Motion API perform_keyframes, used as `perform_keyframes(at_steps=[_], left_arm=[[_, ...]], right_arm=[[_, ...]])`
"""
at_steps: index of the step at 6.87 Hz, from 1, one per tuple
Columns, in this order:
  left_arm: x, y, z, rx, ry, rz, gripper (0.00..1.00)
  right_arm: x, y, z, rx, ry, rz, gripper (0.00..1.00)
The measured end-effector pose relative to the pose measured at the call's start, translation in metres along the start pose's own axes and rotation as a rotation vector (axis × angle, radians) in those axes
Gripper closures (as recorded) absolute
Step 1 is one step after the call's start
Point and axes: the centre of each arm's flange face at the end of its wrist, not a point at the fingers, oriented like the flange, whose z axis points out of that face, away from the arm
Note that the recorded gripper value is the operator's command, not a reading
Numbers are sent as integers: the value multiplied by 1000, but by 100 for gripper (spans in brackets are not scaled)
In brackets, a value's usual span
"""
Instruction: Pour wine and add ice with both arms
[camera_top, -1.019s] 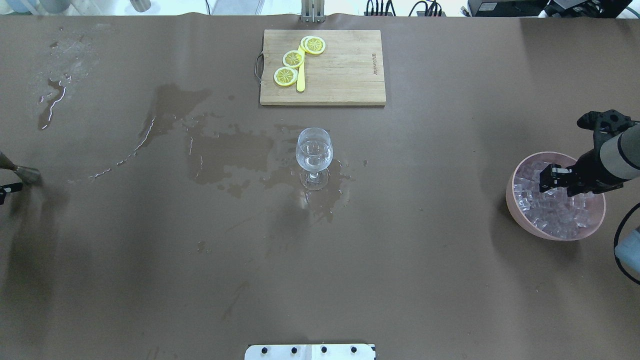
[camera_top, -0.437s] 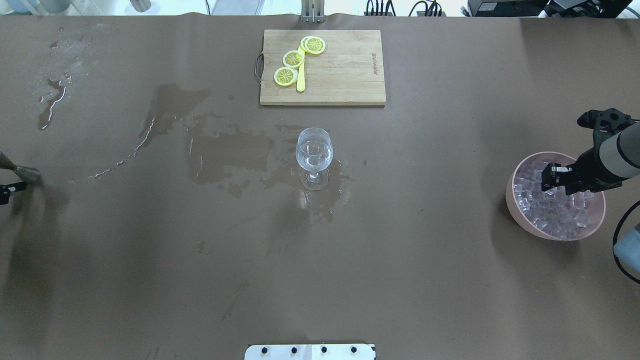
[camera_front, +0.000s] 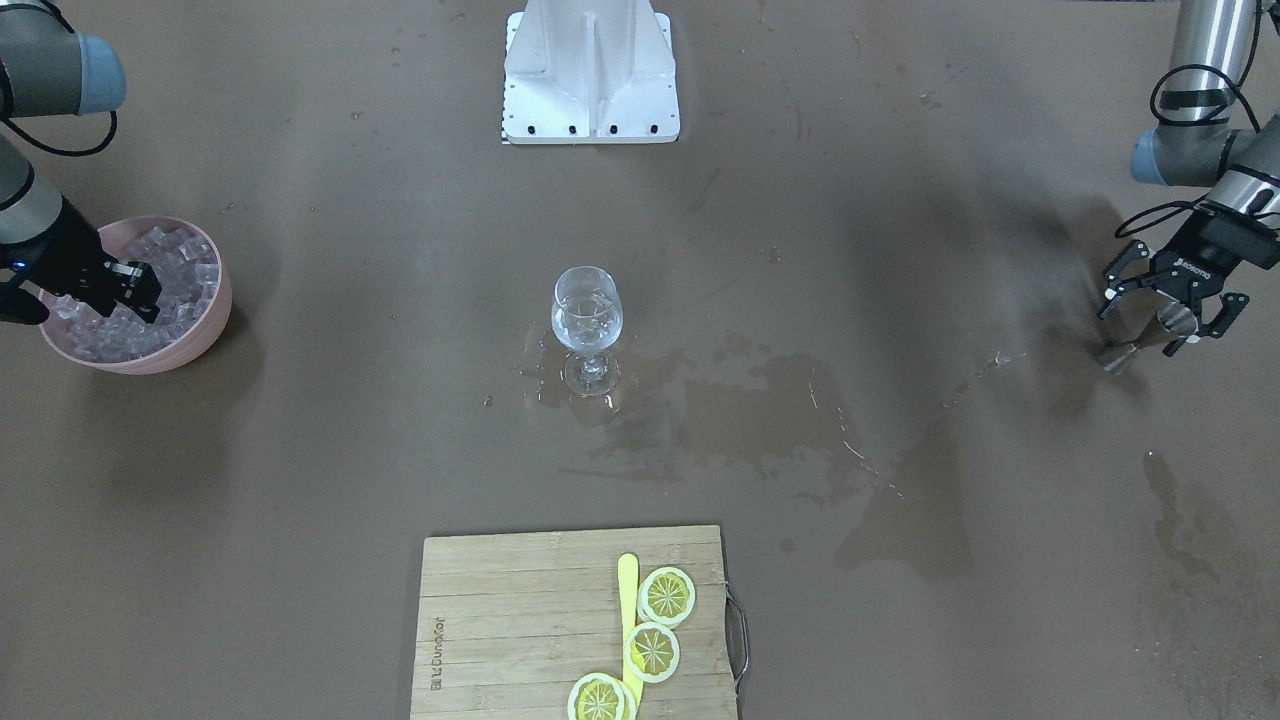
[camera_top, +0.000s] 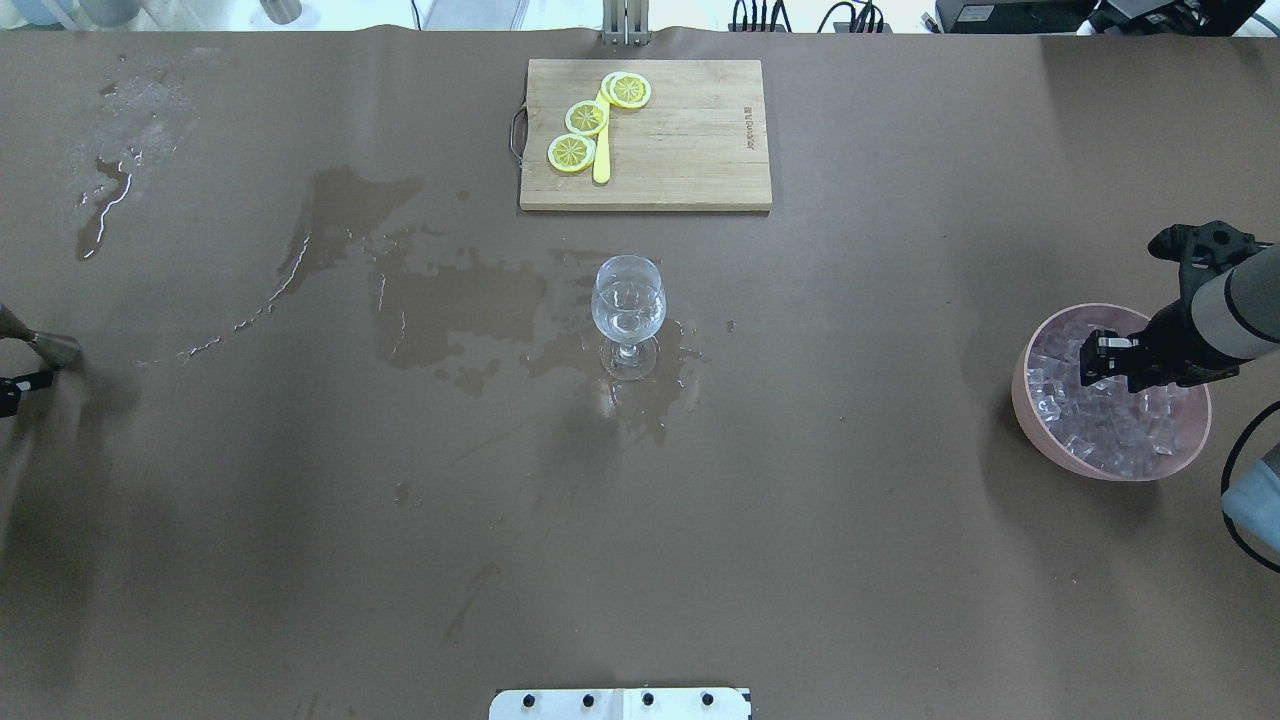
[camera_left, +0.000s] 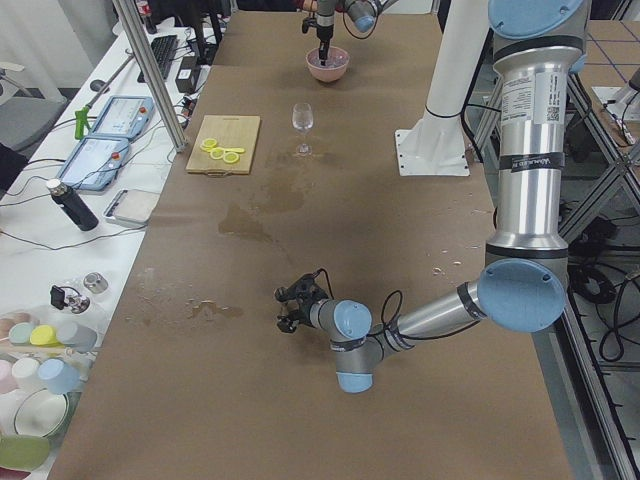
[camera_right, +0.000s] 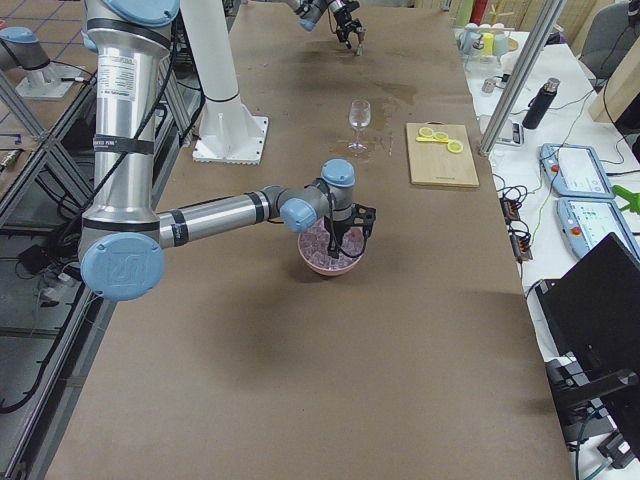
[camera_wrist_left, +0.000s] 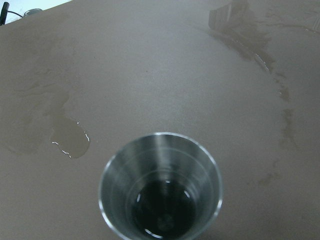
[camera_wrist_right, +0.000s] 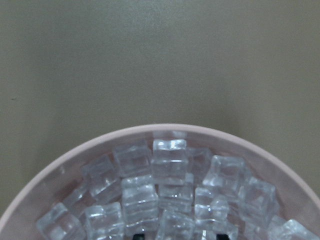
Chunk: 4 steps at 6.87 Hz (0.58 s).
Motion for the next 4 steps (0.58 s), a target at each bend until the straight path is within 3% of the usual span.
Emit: perform_keyframes(at_steps=[2, 4], left_arm=[[0, -5, 0, 35, -8, -8, 5], [-1, -11, 1, 73, -30, -10, 5]], right_arm=[[1, -1, 0, 3, 3, 2, 71], [-1, -1, 1, 8, 5, -3, 69]])
